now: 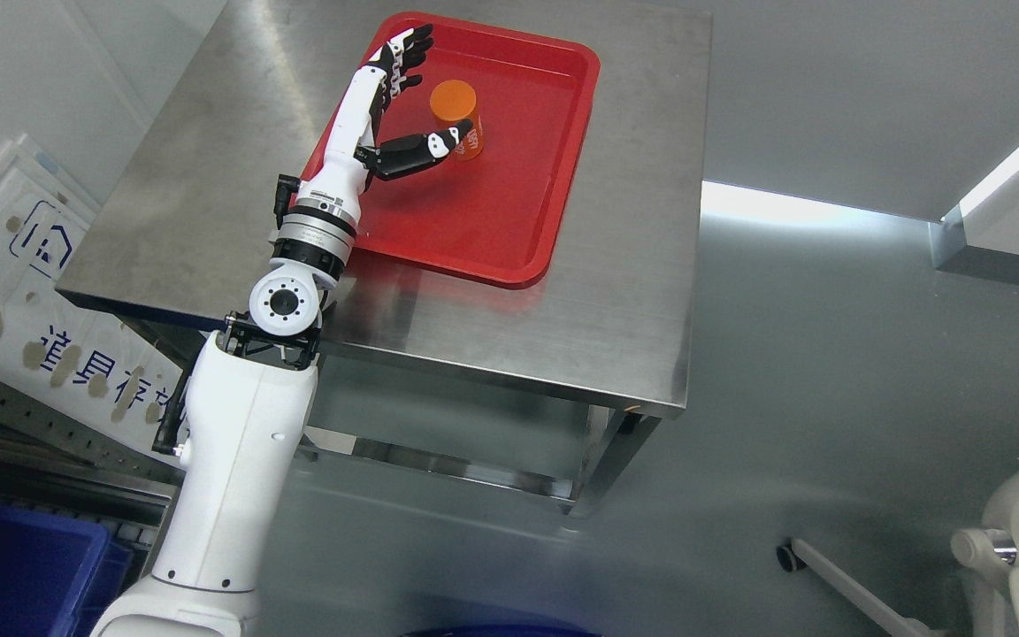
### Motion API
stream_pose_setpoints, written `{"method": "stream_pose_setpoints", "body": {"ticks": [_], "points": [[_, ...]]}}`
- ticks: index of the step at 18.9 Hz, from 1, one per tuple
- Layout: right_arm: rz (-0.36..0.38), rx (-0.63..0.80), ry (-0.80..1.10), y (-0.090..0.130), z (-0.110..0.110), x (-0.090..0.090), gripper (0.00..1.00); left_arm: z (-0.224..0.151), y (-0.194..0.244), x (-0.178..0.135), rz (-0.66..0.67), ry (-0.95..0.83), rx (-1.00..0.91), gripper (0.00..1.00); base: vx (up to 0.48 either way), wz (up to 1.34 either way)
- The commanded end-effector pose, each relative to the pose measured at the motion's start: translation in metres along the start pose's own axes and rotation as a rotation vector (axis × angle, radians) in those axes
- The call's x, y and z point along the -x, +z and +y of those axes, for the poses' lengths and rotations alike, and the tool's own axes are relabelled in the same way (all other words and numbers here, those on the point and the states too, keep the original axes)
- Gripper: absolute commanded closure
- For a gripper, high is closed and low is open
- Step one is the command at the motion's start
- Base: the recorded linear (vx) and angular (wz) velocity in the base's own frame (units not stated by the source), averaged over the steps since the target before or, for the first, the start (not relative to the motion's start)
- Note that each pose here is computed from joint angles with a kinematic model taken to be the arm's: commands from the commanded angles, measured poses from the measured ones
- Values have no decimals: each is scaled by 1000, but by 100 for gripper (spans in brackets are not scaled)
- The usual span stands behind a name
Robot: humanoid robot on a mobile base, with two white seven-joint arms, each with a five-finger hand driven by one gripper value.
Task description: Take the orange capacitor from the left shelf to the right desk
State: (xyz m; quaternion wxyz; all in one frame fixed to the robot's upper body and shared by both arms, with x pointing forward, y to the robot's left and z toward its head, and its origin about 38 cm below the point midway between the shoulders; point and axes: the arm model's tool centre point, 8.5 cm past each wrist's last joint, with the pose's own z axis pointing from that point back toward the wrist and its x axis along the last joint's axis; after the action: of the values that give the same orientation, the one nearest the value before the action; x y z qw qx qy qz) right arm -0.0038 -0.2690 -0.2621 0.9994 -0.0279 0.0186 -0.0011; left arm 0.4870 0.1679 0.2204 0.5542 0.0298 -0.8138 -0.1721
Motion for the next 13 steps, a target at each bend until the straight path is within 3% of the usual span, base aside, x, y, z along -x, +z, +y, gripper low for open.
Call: {"method": "stream_pose_setpoints", "body": {"ticks": [1, 7, 13], "points": [[-21, 17, -10, 0, -11, -3, 0, 6, -4, -18, -55, -25, -3, 1, 0, 0], [-21, 17, -10, 0, -11, -3, 0, 39, 4, -50, -144, -24, -117, 0, 0, 0], [-21, 17, -10, 0, -11, -3, 0, 96, 27, -52, -157, -26, -271, 0, 0, 0]]}}
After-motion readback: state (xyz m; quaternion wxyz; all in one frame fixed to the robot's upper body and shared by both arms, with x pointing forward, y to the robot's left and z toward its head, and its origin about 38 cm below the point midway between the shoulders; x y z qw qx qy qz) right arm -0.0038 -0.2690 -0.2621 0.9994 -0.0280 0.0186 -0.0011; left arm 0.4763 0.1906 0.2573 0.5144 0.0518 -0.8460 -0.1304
